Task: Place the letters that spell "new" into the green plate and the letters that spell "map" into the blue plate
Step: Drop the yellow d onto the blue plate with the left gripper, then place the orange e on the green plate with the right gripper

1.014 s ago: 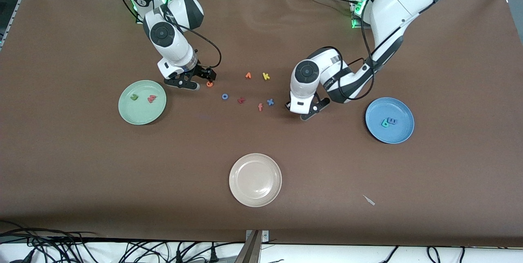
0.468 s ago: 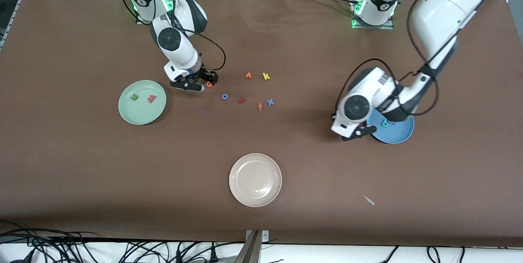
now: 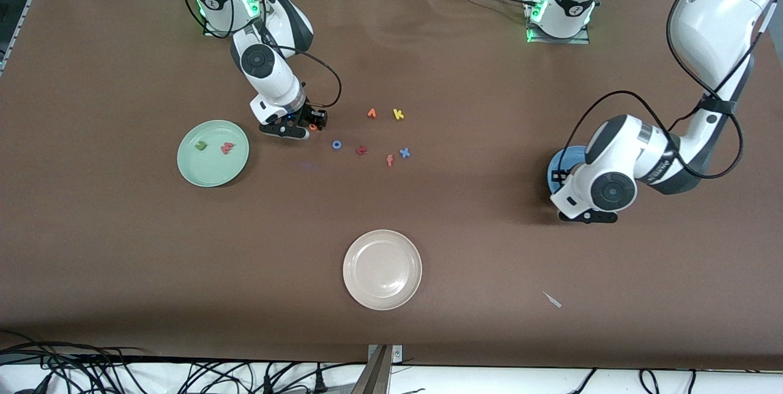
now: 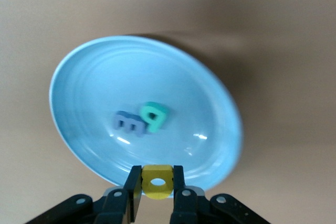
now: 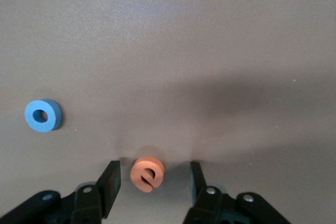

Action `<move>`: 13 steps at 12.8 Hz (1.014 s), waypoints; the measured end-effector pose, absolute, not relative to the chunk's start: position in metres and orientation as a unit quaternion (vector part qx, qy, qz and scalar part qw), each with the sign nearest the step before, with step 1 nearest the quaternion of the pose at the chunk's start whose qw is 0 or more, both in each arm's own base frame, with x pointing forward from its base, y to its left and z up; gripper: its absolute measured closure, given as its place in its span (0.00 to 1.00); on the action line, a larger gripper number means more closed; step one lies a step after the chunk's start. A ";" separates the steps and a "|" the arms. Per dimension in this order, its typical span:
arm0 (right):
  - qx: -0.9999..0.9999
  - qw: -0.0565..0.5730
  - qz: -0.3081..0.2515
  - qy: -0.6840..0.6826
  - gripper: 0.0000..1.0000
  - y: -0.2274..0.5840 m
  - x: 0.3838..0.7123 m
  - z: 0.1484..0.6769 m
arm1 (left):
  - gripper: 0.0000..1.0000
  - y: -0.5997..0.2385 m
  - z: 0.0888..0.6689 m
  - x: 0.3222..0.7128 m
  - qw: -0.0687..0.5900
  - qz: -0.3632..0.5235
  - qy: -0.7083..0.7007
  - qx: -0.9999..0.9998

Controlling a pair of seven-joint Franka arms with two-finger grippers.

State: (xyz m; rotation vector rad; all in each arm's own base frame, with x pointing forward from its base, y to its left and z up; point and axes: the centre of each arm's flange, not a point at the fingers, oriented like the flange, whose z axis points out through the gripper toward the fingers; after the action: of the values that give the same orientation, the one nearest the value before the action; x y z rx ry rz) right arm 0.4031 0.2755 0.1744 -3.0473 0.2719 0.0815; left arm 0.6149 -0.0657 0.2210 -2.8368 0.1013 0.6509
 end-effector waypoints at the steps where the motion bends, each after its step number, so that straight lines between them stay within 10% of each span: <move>1: -0.995 0.040 0.027 0.089 0.45 0.275 0.403 0.174 | 0.72 -0.055 0.214 0.615 0.111 0.231 0.047 -0.966; 5: -0.995 0.040 0.025 0.088 0.72 0.275 0.404 0.175 | 0.33 -0.035 0.222 0.626 0.096 0.232 0.037 -0.967; 8: -0.995 0.041 0.024 0.087 0.72 0.276 0.404 0.176 | 0.03 -0.002 0.246 0.638 0.086 0.238 0.002 -0.967; 13: -0.997 0.023 0.026 0.069 0.72 0.250 0.431 0.234 | 0.00 0.054 0.262 0.644 0.077 0.236 -0.041 -0.968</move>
State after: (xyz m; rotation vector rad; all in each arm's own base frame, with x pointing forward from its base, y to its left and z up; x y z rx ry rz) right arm 0.4312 0.2504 0.2344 -3.0864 0.2133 0.0811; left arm 0.6443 0.0542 0.2618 -2.8998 -0.1237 0.7073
